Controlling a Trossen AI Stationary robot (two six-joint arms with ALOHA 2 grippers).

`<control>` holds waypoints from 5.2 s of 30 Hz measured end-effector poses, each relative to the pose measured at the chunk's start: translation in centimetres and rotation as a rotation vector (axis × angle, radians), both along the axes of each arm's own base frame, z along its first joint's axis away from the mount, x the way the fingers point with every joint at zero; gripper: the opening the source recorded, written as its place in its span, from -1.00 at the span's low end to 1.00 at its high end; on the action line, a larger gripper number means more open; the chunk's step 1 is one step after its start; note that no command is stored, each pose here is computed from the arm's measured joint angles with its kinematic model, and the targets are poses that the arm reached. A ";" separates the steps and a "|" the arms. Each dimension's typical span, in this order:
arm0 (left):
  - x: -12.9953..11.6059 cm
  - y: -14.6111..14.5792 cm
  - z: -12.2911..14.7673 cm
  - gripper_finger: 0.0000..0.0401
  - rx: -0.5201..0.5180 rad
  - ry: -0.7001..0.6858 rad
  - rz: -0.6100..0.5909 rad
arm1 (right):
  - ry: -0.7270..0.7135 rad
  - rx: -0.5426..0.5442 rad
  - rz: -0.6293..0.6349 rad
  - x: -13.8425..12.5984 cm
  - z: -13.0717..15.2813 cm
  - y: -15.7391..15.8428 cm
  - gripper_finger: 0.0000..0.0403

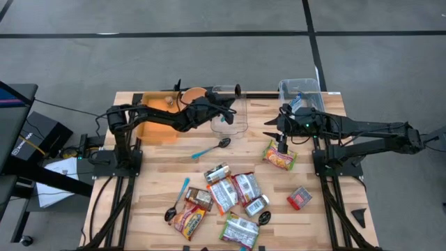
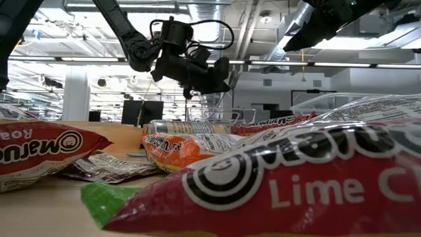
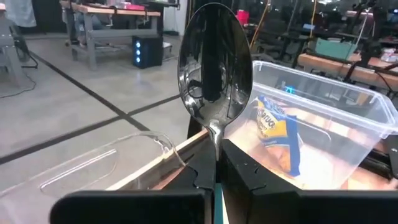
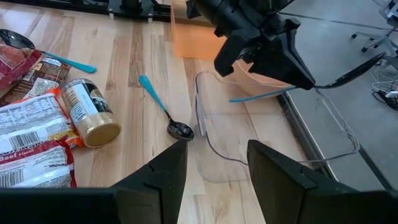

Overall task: Pick & Place Food Item
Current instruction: Put the blue spoon into the transparent bin, then put the gold seasoning bottle into the orange bin

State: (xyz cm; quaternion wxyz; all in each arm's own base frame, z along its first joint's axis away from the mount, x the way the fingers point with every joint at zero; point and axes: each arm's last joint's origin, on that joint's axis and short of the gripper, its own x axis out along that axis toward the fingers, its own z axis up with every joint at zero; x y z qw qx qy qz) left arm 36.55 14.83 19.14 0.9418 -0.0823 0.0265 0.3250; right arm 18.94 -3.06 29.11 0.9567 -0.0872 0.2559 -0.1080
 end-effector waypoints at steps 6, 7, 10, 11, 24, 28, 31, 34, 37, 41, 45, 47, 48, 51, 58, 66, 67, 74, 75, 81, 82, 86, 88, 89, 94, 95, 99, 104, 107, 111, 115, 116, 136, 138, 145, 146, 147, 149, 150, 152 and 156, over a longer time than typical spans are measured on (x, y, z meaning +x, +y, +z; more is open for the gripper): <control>0.0 0.0 -0.7 -1.00 -0.031 0.033 0.026 | 0.000 0.000 0.000 0.0 0.0 0.0 -0.19; 0.0 0.0 -0.7 -1.00 -0.033 0.037 0.026 | 0.000 0.000 0.000 0.0 0.0 0.0 -0.19; 0.0 0.0 -0.8 -1.00 -0.040 0.040 0.027 | 0.000 0.000 0.000 0.0 0.0 0.0 -0.19; -0.1 0.0 -0.8 -1.00 -0.044 0.041 0.027 | 0.000 0.000 0.000 0.0 0.0 0.0 -0.19; -0.3 0.2 -1.4 -1.00 -0.087 0.080 0.043 | 0.000 0.000 0.000 0.0 0.0 0.0 -0.19; -0.2 0.2 -1.9 -1.00 -0.097 0.088 0.046 | 0.000 0.000 0.000 0.0 0.0 0.0 -0.19; -0.1 0.2 -1.8 -1.00 -0.094 0.080 0.046 | 0.000 0.000 0.000 0.0 0.0 0.0 -0.19; -0.2 0.1 -2.1 -1.00 -0.105 0.111 0.047 | 0.000 -0.001 0.001 0.0 0.0 0.0 -0.19; -0.1 0.2 -2.6 -1.00 -0.107 0.113 0.046 | 0.000 -0.001 0.001 0.0 0.0 0.0 -0.19; 0.2 0.3 -3.8 -1.00 -0.111 0.113 0.047 | 0.000 0.000 0.001 0.0 0.0 0.0 -0.19; 0.4 0.4 -4.5 -0.99 -0.112 0.113 0.044 | 0.000 0.000 0.001 0.0 0.0 0.0 -0.19; 0.4 0.4 -4.4 -0.99 -0.111 0.109 0.044 | -0.001 -0.001 0.001 0.0 0.0 0.0 -0.19; 0.4 0.4 -4.4 -0.99 -0.111 0.109 0.044 | 0.000 -0.001 0.001 0.0 0.0 0.0 -0.19; 0.4 0.4 -4.4 -0.99 -0.111 0.111 0.044 | 0.001 -0.003 0.002 0.0 0.0 0.0 -0.19; 0.4 0.3 -4.5 -0.99 -0.113 0.112 0.038 | 0.000 -0.002 0.002 0.0 0.0 0.0 -0.19; 0.4 0.3 -4.5 -0.99 -0.113 0.112 0.033 | 0.001 -0.002 0.002 0.0 0.0 0.0 -0.19; 0.4 0.3 -4.5 -0.99 -0.114 0.112 0.033 | 0.000 -0.002 0.001 0.0 0.0 0.0 -0.19; 0.4 0.3 -4.5 -0.98 -0.114 0.112 0.033 | 0.000 0.000 0.000 0.0 0.0 0.0 -0.19; 0.4 0.3 -4.5 -0.97 -0.114 0.112 0.033 | 0.000 0.000 0.000 0.0 0.0 0.0 -0.19; 0.4 0.3 -4.5 -0.84 -0.111 0.112 0.045 | 0.000 -0.002 0.001 0.0 0.0 0.0 -0.19; 0.4 0.3 -4.4 -0.81 -0.109 0.112 0.053 | 0.000 -0.002 0.001 0.0 0.0 0.0 -0.19; 0.4 0.4 -4.4 -0.74 -0.108 0.111 0.058 | 0.000 -0.002 0.001 0.0 0.0 0.0 -0.19; 0.4 0.4 -4.4 -0.73 -0.108 0.111 0.058 | 0.001 -0.002 0.001 0.0 0.0 0.0 -0.19; 0.4 0.4 -4.4 -0.72 -0.108 0.111 0.059 | 0.001 -0.002 0.002 0.0 0.0 0.0 -0.19; 0.4 0.4 -4.4 -0.72 -0.108 0.111 0.059 | 0.000 -0.002 0.001 0.0 0.0 0.0 -0.19; 0.4 0.4 -4.4 -0.72 -0.108 0.111 0.060 | 0.001 -0.002 0.002 0.0 0.0 0.0 -0.19; 0.4 0.4 -4.4 -0.73 -0.107 0.109 0.060 | 0.001 -0.002 0.002 0.0 0.0 0.0 -0.19; 0.4 0.4 -4.4 -0.73 -0.107 0.109 0.060 | 0.001 -0.002 0.001 0.0 0.0 0.0 -0.19; 0.4 0.3 -4.4 -0.72 -0.107 0.108 0.060 | 0.001 -0.002 0.002 0.0 0.0 0.0 -0.19; 0.4 0.3 -4.4 -0.72 -0.106 0.109 0.060 | 0.001 -0.002 0.002 0.0 0.0 0.0 -0.19; 0.4 0.3 -4.4 -0.72 -0.105 0.108 0.059 | 0.002 -0.002 0.002 0.0 0.0 0.0 -0.19; 0.4 0.3 -4.3 -0.72 -0.104 0.107 0.058 | 0.002 -0.002 0.002 0.0 0.0 0.0 -0.19; -3.4 -10.0 9.4 -0.72 0.264 0.212 -0.341 | 0.004 0.000 0.000 0.0 0.0 0.0 -0.19; -4.3 -10.9 9.7 -0.72 0.248 0.272 -0.376 | 0.004 0.000 0.000 0.0 0.0 0.0 -0.19; -6.7 -13.3 8.9 -0.71 0.186 0.525 -0.480 | 0.001 0.000 0.000 0.0 0.0 0.0 -0.19; -6.9 -13.5 8.6 -0.71 0.179 0.558 -0.492 | 0.001 0.000 0.000 0.0 0.0 0.0 -0.19; -7.0 -13.8 8.4 -0.71 0.174 0.581 -0.503 | 0.000 0.000 0.000 0.0 0.0 0.0 -0.19; -7.1 -14.3 8.1 -0.71 0.172 0.610 -0.523 | -0.001 0.000 0.000 0.0 0.0 0.0 -0.19; -7.1 -14.5 8.1 -0.71 0.173 0.609 -0.529 | -0.001 0.000 0.000 0.0 0.0 0.0 -0.19; -7.1 -14.8 8.2 -0.71 0.178 0.598 -0.538 | -0.001 0.000 0.000 0.0 0.0 0.0 -0.19; -6.9 -15.0 8.4 -0.71 0.187 0.573 -0.540 | -0.001 0.000 0.000 0.0 0.0 0.0 -0.19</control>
